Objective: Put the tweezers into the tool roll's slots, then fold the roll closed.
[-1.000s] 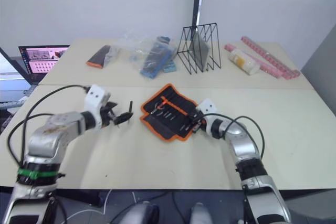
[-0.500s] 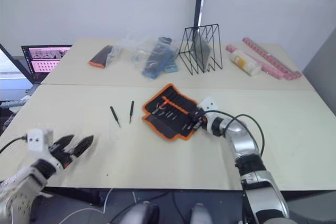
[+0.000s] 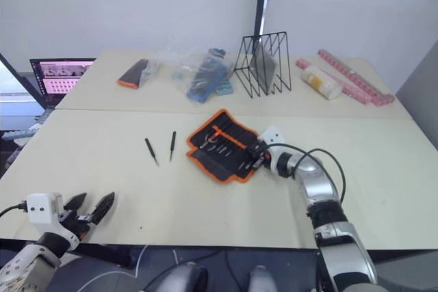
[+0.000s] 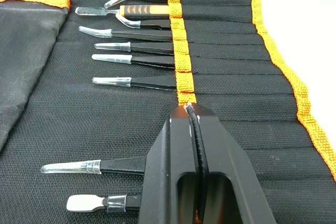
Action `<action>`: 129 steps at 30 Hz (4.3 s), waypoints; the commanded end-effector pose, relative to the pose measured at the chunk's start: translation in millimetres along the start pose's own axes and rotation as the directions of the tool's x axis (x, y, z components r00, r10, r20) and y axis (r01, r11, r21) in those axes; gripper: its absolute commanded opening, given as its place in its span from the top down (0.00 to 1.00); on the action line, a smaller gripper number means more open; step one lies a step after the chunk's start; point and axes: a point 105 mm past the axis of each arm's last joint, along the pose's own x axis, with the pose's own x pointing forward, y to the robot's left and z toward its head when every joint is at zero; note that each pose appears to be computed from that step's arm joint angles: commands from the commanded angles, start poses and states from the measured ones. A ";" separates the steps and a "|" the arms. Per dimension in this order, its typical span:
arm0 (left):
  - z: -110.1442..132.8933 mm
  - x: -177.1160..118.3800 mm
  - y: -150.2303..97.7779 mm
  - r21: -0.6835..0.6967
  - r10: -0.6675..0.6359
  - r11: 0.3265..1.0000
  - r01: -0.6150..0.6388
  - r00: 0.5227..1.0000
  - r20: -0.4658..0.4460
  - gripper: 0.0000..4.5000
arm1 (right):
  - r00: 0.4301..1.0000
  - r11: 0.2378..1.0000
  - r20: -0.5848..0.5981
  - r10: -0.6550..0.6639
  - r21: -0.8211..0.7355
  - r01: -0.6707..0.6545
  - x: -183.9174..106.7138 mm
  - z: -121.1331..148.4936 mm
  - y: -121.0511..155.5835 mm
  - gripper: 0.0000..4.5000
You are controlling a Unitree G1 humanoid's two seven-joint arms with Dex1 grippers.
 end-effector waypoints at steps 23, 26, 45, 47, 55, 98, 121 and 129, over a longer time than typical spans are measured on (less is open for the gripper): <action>34.7 118.9 -82.5 0.043 0.180 0.983 -0.176 0.978 -0.103 0.01 | 1.000 0.999 0.002 -0.025 -0.030 0.025 -10.3 8.9 -5.3 1.00; 31.6 121.7 -80.5 0.028 0.231 0.973 -0.230 0.963 -0.136 0.01 | 1.000 0.999 -0.003 -0.025 -0.031 0.025 -12.0 8.7 -4.8 1.00; 18.7 120.8 -61.0 0.039 0.347 0.936 -0.350 0.901 -0.259 1.00 | 0.999 0.998 -0.018 -0.047 -0.037 0.046 -15.7 7.5 -9.6 1.00; 26.0 119.3 -54.6 0.056 0.357 0.934 -0.353 0.907 -0.222 1.00 | 0.999 0.998 -0.017 -0.045 -0.038 0.045 -15.3 7.9 -9.2 1.00; 58.6 115.5 -60.0 0.127 0.221 0.969 -0.211 0.973 -0.068 1.00 | 0.999 0.998 0.022 -0.047 -0.037 0.048 -17.1 16.7 -10.0 1.00; 38.4 132.2 -235.5 0.081 -0.517 0.769 0.634 0.692 -0.504 1.00 | 0.997 0.997 -0.035 -0.067 0.043 0.069 -21.7 -13.1 -0.2 1.00; 30.9 154.2 -254.9 0.065 -0.513 0.786 0.615 0.707 -0.487 1.00 | 0.997 0.996 -0.029 -0.078 0.045 0.079 -19.2 -12.2 6.0 1.00; 23.0 159.5 -272.3 0.114 -0.534 0.755 0.646 0.707 -0.464 1.00 | 0.998 0.997 -0.041 -0.053 0.051 0.055 -10.7 -16.7 17.3 1.00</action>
